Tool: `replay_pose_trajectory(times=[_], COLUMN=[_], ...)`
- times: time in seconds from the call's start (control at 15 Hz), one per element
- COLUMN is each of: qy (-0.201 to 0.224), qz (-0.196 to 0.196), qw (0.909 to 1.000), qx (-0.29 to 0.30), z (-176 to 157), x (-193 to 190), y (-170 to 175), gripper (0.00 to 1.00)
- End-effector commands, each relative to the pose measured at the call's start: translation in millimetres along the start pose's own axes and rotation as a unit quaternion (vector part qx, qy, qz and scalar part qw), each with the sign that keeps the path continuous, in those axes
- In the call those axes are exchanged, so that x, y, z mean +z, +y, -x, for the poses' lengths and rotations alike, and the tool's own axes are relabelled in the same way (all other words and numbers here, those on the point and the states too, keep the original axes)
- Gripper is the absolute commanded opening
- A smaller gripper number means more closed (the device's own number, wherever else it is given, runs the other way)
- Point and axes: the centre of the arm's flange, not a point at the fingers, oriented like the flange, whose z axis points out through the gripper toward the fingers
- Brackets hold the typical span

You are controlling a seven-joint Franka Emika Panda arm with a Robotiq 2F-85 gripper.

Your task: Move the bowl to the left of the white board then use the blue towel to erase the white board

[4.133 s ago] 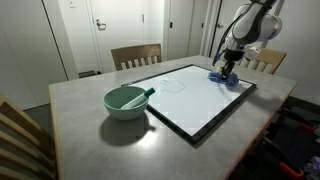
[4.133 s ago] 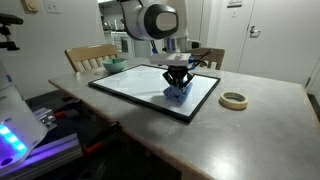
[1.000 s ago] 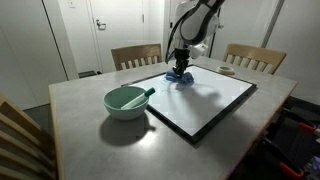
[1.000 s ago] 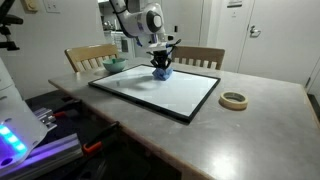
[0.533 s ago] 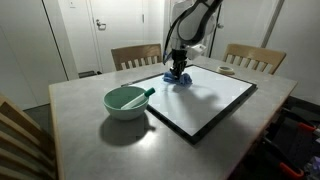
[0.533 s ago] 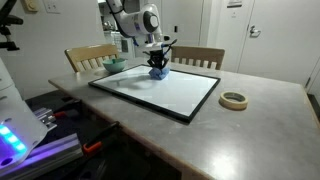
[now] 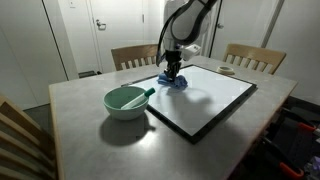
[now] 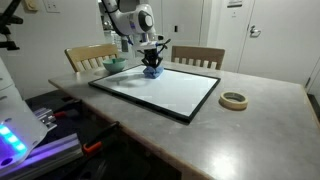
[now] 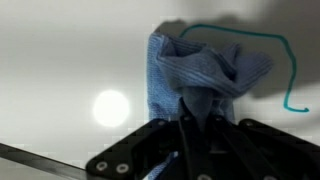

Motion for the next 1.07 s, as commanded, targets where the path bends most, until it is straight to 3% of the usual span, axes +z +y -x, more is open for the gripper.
replay_pose_trajectory(times=[0.0,1.0], qy=[-0.029,-0.036], qz=[-0.009,-0.013], qw=[0.9994,0.9987], qx=[-0.016,-0.033], z=[-11,-25], x=[21,-2], y=[-30,-77], gripper=[0.02,0.02])
